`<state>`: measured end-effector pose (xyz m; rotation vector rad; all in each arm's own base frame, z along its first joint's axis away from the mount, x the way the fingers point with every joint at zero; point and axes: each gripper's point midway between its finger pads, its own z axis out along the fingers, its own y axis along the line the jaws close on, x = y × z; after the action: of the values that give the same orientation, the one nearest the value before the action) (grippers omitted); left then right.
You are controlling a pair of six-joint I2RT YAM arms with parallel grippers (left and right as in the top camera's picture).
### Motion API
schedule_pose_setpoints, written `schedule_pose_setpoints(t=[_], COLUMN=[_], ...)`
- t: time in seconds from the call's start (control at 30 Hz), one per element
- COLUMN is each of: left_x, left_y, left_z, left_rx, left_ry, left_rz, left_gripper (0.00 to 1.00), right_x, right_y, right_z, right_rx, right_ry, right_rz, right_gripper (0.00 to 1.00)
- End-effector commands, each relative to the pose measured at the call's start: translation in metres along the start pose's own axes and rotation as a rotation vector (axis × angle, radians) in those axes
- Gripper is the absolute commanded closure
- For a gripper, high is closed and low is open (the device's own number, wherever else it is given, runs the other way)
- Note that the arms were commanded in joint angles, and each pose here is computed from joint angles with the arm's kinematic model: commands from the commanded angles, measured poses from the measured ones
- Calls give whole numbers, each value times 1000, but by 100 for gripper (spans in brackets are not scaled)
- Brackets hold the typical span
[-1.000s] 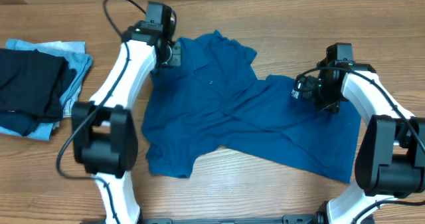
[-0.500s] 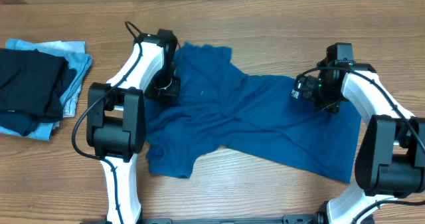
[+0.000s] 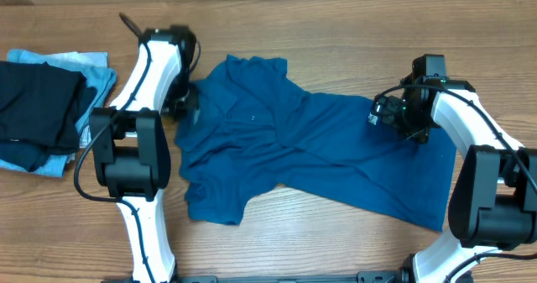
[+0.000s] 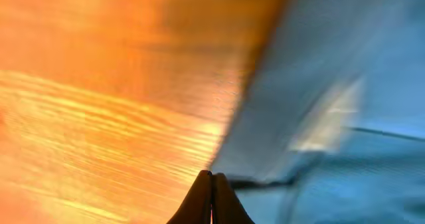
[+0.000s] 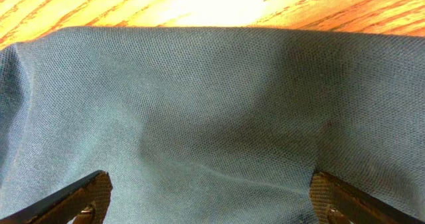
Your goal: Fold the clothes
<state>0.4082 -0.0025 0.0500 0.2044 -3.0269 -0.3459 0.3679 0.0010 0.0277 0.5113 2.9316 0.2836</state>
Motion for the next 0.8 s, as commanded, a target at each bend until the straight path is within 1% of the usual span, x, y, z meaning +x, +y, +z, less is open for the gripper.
schedule_pose_setpoints(t=[0.0, 0.07, 0.1, 0.17, 0.23, 0.3, 0.33, 0.37, 0.4, 0.47, 0.5, 0.53, 0.57, 0.6, 0.63, 0.7, 0.77], left_x=[-37, -50, -51, -51, -48, -47, -48, -51, -52, -53, -56, -62, -65, -71, -78, -84, -87], left_y=[-56, -98, -108, -122, -124, -125, -128, -131, -134, -139, -144, -149, -154, -162, -166, -172, -168], left_z=[-92, -124, -128, -122, -112, -101, -86, -67, -55, -39, -32, -28, -26, -25, -22, -9, 9], left_rx=[245, 361, 375, 376, 374, 370, 365, 357, 356, 358, 371, 395, 422, 465, 478, 455, 387], left_ry=[-264, -407, -435, -444, -419, -392, -361, -328, -305, -274, -264, -259, -256, -261, -274, -286, -287], left_rz=[176, 381, 438, 492, 495, 496, 496, 496, 495, 473, 421, 337, 291, 216, 175, 197, 228], left_gripper=[64, 37, 26, 14, 14, 15, 16, 15, 15, 11, 10, 8, 4, 1, 0, 0, 0], right_x=[-9, -9, -8, -5, -1, -1, -1, 6, 11, 24, 32, 36, 39, 44, 47, 53, 62], right_y=[5, 5, 5, 4, 4, 0, -11, -20, -22, -26, -30, -33, -36, -41, -45, -57, -70], right_z=[-4, -4, -4, -4, -7, -29, -57, -75, -80, -87, -89, -90, -90, -92, -92, -93, -89], right_rx=[-13, -13, -12, -8, -6, 47, 139, 188, 200, 217, 231, 240, 245, 257, 264, 276, 280], right_ry=[-23, -22, -20, -7, 14, 39, 15, 2, 10, 46, 74, 90, 102, 122, 133, 153, 183], right_rz=[-9, -9, -8, -6, -2, 37, 161, 234, 250, 286, 314, 324, 333, 362, 387, 447, 494], right_gripper=[0, 0, 0, 0, 0, 0, 0, 0, 0, 0, 0, 0, 0, 0, 1, 6, 11])
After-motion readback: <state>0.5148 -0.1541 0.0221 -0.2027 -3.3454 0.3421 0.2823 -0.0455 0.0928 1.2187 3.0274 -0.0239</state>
